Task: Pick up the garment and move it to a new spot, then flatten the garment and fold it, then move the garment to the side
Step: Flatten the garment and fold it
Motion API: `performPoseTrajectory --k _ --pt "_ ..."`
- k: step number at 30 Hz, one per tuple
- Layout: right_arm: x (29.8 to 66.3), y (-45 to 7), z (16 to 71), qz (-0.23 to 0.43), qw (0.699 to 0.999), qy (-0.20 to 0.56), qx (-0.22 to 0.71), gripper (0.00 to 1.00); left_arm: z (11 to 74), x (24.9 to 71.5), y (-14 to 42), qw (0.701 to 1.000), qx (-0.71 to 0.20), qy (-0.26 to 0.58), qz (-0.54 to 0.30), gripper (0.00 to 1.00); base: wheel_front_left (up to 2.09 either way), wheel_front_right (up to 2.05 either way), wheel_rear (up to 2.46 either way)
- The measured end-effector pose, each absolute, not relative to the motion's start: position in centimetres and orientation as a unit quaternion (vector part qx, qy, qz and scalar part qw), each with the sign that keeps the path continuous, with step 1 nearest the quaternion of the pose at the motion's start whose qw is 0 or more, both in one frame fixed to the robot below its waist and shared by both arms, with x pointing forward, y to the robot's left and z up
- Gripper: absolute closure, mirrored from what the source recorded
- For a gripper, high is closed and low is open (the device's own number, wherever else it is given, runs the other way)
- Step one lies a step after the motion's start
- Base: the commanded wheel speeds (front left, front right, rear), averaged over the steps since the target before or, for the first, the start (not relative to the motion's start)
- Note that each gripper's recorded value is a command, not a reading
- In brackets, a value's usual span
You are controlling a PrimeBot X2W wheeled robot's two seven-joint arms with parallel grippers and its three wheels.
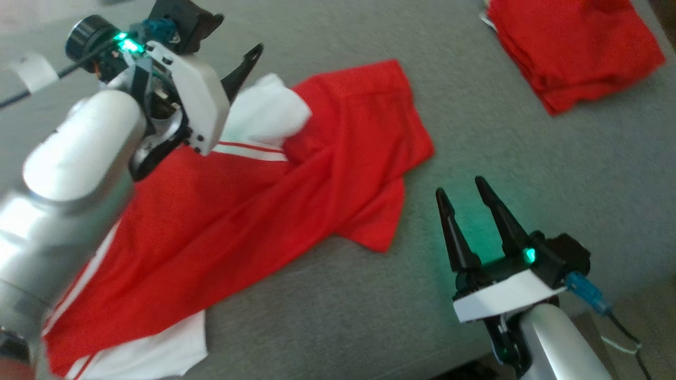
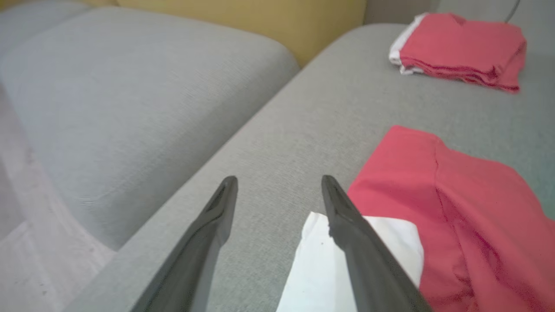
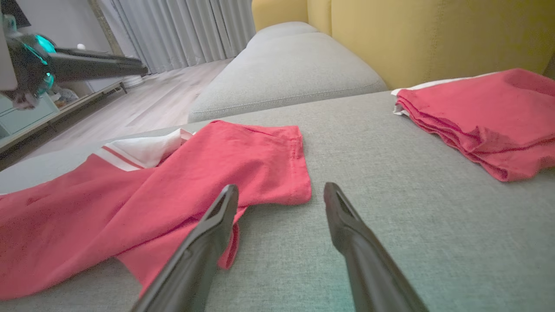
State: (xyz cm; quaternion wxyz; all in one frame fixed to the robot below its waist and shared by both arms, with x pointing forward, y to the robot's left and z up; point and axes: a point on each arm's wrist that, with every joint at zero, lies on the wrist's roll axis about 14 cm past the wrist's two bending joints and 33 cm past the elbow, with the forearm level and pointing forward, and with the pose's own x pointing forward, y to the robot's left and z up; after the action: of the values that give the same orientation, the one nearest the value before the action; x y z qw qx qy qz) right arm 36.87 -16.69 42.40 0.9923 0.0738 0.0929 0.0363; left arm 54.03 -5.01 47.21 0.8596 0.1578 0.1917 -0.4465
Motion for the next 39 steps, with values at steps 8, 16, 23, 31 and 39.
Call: performPoseTrajectory --k 8,16,23,31,39 --pt "36.4 -19.6 41.2 -0.017 0.990 0.113 0.084 0.00 39.8 55.0 -6.5 0.809 0.201 0.279 -0.478 0.00 0.00 0.00 0.00" --pt "35.6 -20.8 40.4 -0.045 0.987 0.129 0.090 0.00 36.6 54.5 -6.9 0.776 0.199 0.335 -0.496 0.00 0.00 0.00 0.00" --pt "35.6 -21.0 40.5 -0.047 0.987 0.127 0.092 0.00 36.6 52.6 -7.5 0.752 0.192 0.355 -0.521 1.00 0.00 0.00 0.00" --pt "36.7 -20.5 41.3 -0.030 0.990 0.111 0.078 0.00 38.6 52.5 -6.7 0.768 0.203 0.301 -0.528 1.00 0.00 0.00 0.00" --pt "38.9 -20.3 44.1 -0.007 0.997 0.061 0.048 0.00 45.8 53.2 -5.8 0.810 0.196 0.183 -0.521 1.00 0.00 0.00 0.00"
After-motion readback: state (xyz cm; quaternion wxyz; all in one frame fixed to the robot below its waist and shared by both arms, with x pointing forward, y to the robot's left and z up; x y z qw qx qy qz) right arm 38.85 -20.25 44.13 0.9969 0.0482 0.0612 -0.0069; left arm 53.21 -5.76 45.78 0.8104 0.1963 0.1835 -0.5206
